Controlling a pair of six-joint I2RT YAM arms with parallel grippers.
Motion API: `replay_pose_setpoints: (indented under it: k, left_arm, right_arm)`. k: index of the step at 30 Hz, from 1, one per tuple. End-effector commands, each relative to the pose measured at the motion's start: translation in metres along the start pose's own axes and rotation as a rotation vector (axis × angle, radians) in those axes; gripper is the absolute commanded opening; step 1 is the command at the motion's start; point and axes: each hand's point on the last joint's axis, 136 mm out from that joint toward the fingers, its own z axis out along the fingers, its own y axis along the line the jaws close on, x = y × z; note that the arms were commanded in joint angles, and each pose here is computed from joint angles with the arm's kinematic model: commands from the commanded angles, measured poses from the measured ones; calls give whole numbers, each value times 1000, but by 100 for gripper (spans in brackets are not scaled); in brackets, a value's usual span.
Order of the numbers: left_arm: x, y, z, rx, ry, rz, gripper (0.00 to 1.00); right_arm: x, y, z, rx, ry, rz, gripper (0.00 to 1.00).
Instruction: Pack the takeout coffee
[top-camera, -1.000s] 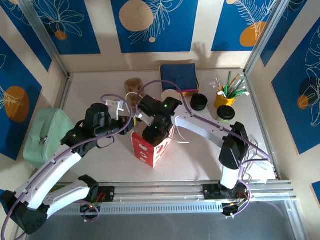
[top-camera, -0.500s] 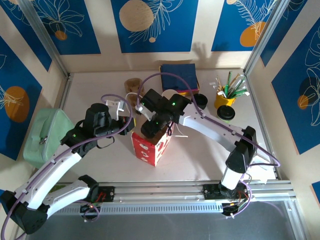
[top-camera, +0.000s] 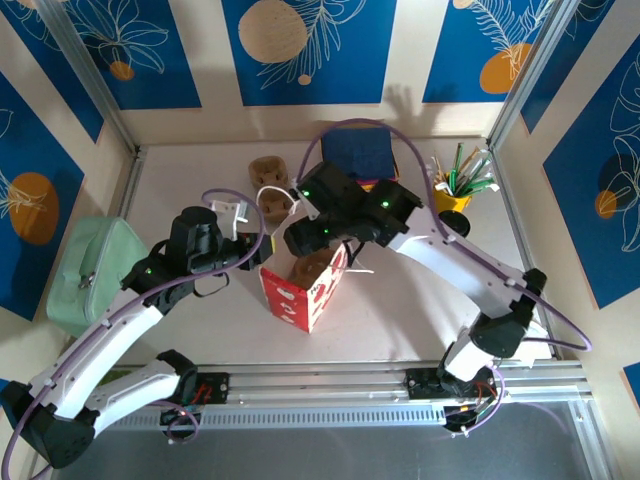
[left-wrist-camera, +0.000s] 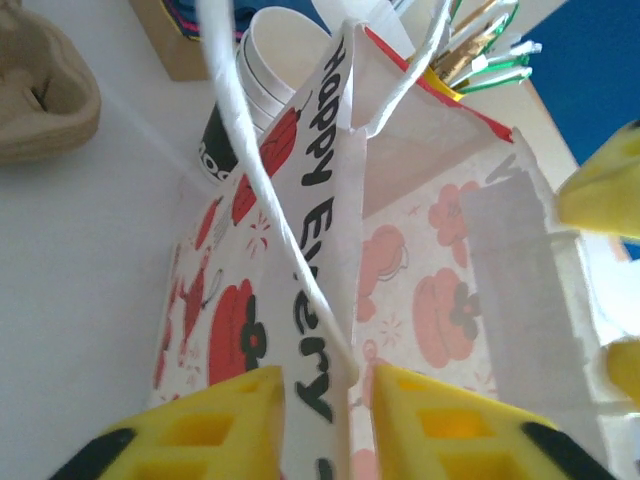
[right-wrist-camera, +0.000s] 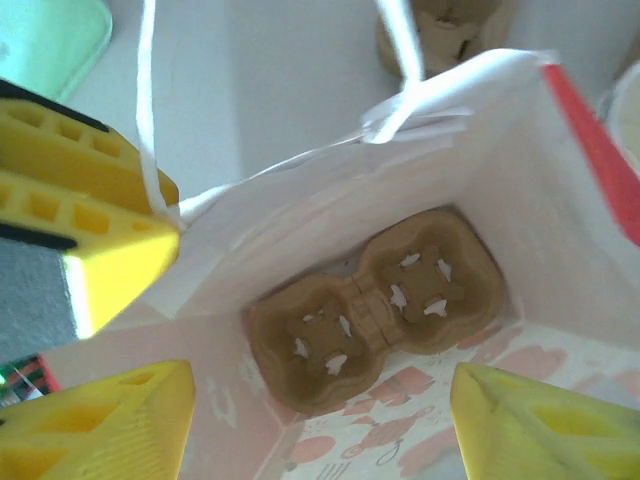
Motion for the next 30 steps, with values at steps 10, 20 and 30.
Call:
replay_pose_setpoints:
  k: [10, 20, 30]
  left_arm:
    - [-25, -6, -30, -56, -102, 164, 60]
    - [-32, -8, -44, -81, -133, 244, 64]
    - [-30, -5, -49, -90, -150, 255, 65]
  right_arm:
    - [38, -65, -45, 280, 37, 501, 71]
    - [44, -66, -11, 214, 180, 708, 65]
    - [52, -66, 24, 222, 296, 726, 56]
